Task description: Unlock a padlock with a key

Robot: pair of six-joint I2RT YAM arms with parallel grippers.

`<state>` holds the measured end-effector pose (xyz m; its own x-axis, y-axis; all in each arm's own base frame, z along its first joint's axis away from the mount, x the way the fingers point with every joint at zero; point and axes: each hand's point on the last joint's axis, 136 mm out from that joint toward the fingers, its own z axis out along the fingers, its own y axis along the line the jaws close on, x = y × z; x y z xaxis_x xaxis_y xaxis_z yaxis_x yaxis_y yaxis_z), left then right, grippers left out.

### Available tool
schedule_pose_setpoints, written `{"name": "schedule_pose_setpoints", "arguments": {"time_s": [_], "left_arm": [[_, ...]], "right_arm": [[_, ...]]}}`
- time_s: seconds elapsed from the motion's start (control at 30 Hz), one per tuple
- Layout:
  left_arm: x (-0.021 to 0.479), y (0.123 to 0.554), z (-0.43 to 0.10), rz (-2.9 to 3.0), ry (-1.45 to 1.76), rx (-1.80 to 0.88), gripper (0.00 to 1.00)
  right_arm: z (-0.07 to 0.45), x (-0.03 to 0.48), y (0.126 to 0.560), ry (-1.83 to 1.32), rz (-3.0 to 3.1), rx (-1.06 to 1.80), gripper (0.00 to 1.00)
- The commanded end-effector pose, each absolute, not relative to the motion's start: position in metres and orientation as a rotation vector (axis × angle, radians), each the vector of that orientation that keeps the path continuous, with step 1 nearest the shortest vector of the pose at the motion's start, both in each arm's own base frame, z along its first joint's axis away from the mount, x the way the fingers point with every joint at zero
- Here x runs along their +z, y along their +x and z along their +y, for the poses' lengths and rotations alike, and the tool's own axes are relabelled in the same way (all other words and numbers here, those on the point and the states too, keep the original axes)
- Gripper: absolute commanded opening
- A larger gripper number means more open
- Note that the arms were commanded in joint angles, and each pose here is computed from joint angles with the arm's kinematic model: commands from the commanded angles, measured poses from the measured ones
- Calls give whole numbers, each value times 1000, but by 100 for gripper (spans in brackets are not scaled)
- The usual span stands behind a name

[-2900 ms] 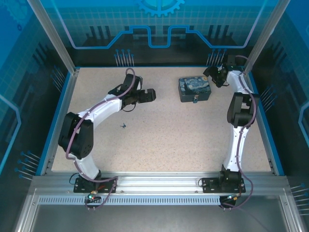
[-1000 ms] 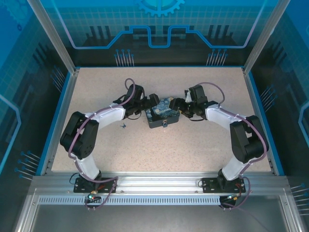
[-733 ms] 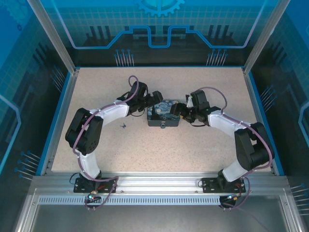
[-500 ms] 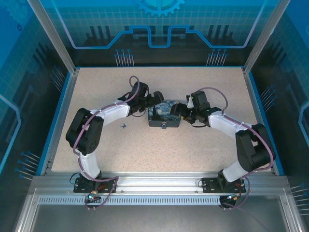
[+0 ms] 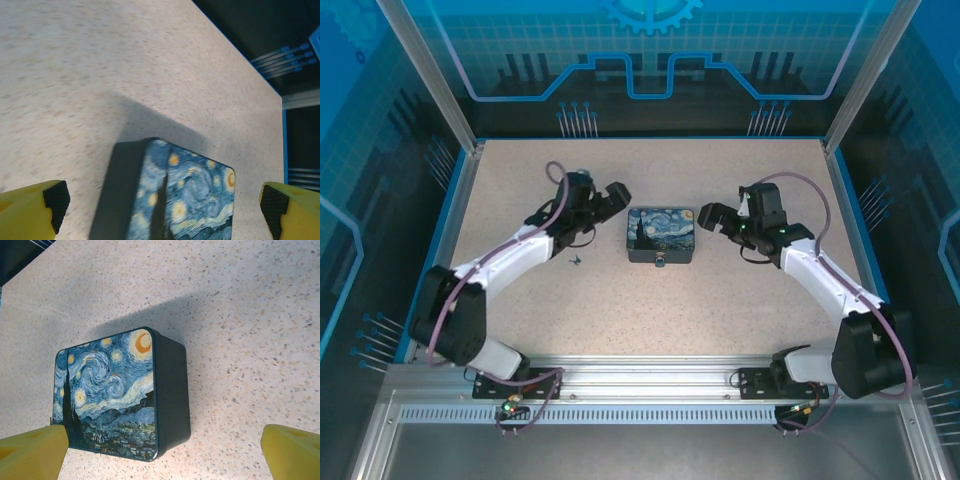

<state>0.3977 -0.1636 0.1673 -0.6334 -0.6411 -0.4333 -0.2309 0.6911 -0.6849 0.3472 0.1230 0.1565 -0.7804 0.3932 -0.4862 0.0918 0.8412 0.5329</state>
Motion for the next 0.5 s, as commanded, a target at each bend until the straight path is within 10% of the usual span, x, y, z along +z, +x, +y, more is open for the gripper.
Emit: {"name": "schedule_pose_setpoints", "arguments": {"time_s": [0.0, 0.47], "left_arm": [[142, 373, -136, 2237, -881, -742, 99], [115, 325, -82, 2458, -1077, -244, 88]], "right_arm": [[127, 150, 326, 349, 2490, 700, 100], [229, 121, 269, 137, 2496, 1052, 95]]}}
